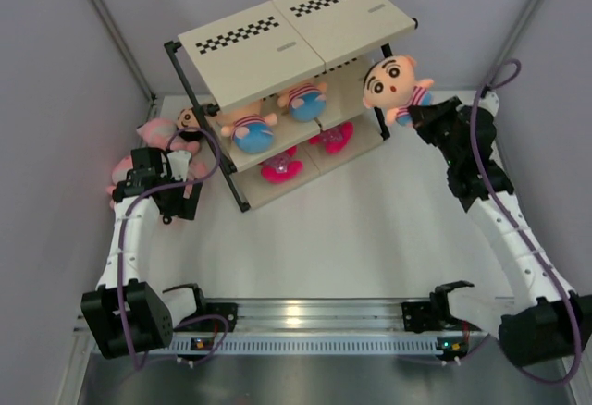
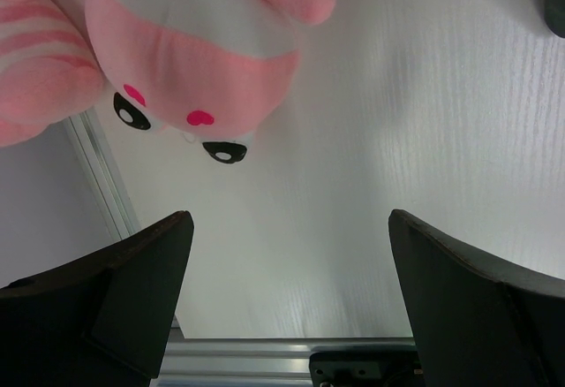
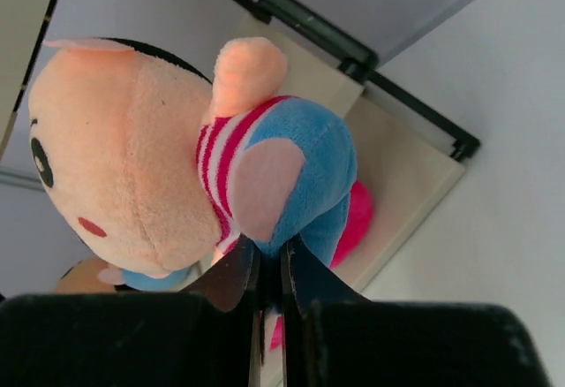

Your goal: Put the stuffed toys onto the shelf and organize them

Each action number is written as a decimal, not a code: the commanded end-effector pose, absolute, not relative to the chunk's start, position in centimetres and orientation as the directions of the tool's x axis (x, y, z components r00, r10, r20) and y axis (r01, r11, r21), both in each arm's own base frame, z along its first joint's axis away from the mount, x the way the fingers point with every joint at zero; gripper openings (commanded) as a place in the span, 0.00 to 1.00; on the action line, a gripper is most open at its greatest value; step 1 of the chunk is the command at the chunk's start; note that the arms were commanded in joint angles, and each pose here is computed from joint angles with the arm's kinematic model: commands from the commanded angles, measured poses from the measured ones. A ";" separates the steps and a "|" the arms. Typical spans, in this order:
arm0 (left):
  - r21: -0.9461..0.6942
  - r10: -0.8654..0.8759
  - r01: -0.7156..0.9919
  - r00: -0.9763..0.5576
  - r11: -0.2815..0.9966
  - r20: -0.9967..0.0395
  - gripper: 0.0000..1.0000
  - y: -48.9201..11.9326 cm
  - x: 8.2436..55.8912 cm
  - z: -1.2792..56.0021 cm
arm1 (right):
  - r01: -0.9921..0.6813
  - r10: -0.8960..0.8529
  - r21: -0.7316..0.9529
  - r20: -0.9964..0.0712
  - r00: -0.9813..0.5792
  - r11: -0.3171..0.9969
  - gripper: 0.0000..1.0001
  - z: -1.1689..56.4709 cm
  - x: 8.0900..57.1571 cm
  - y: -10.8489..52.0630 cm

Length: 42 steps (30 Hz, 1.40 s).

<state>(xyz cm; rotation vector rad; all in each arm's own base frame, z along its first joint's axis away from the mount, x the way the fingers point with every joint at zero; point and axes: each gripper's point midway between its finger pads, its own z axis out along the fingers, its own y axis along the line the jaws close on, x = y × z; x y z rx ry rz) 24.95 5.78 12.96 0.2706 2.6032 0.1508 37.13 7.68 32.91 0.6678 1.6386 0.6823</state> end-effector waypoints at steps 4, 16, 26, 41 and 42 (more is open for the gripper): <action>0.174 0.230 0.161 -0.823 0.971 -0.519 0.99 5.8 25.4 14.4 | -0.015 0.801 0.810 -0.582 -0.139 0.586 0.00 37.2 41.6 13.5; 0.173 0.235 0.169 -0.826 0.970 -0.512 0.99 5.8 25.3 14.0 | 0.031 0.859 0.870 -0.480 -0.180 0.492 0.00 35.4 47.9 17.8; 0.189 0.241 0.166 -0.827 0.968 -0.508 0.99 6.0 25.2 14.1 | 0.027 0.871 0.888 -0.445 -0.210 0.460 0.35 34.3 50.0 19.9; 0.196 0.238 0.157 -0.821 0.968 -0.519 0.99 6.1 25.3 14.6 | -0.086 0.846 0.862 -0.507 -0.161 0.500 0.54 38.8 47.2 19.0; 0.199 0.236 0.152 -0.821 0.968 -0.520 0.99 6.2 25.4 14.7 | -0.103 0.849 0.862 -0.507 -0.152 0.496 0.54 39.6 46.7 18.8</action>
